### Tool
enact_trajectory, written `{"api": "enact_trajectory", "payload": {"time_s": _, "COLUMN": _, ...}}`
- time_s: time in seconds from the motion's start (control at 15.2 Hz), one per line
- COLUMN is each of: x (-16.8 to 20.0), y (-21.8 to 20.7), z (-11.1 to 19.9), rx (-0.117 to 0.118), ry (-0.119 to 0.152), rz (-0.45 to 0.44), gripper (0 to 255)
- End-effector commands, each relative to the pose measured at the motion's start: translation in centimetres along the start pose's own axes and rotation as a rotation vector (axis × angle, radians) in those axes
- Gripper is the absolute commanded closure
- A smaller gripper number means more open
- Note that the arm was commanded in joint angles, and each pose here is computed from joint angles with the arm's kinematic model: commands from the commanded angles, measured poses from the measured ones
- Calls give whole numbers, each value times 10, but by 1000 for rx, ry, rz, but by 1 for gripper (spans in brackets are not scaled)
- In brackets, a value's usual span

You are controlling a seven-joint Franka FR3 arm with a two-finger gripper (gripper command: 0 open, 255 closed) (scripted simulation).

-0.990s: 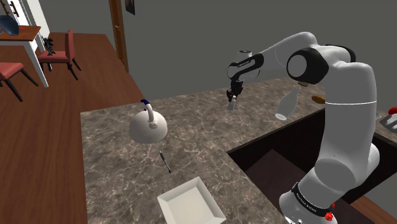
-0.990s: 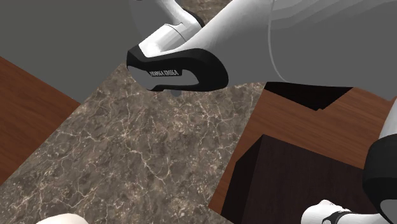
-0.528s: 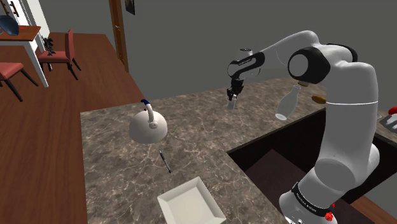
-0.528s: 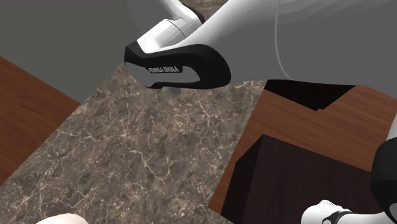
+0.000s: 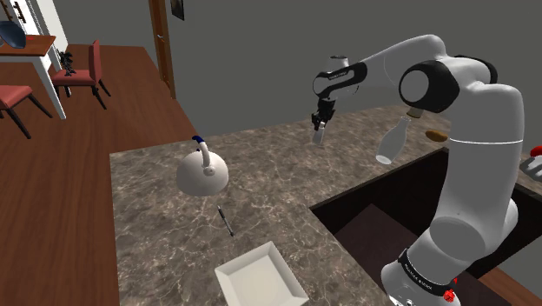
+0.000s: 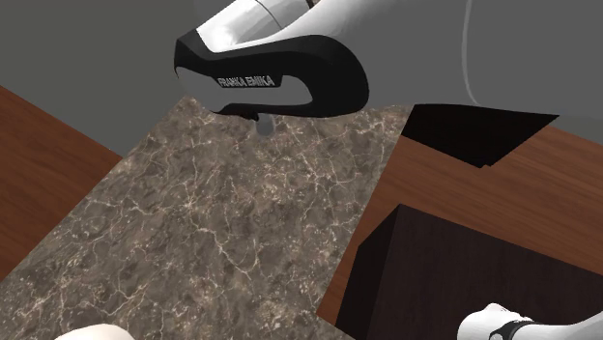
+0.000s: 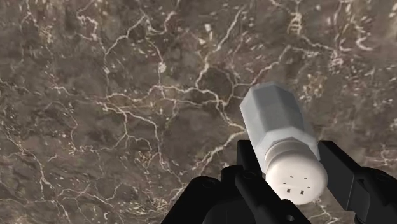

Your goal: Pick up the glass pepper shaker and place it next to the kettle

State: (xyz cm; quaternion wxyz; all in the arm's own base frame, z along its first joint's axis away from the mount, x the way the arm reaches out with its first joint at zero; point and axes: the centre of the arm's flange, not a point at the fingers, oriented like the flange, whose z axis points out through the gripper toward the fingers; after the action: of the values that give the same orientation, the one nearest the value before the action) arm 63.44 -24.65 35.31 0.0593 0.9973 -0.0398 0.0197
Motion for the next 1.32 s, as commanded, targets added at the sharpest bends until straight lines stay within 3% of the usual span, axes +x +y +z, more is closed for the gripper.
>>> {"api": "enact_trajectory", "payload": {"time_s": 0.0, "x": -1, "y": 1, "z": -11, "rx": 0, "ry": 0, "rz": 0, "gripper": 255}}
{"api": "enact_trajectory", "payload": {"time_s": 1.25, "x": 4, "y": 13, "z": -111, "rx": 0, "ry": 0, "rz": 0, "gripper": 255}}
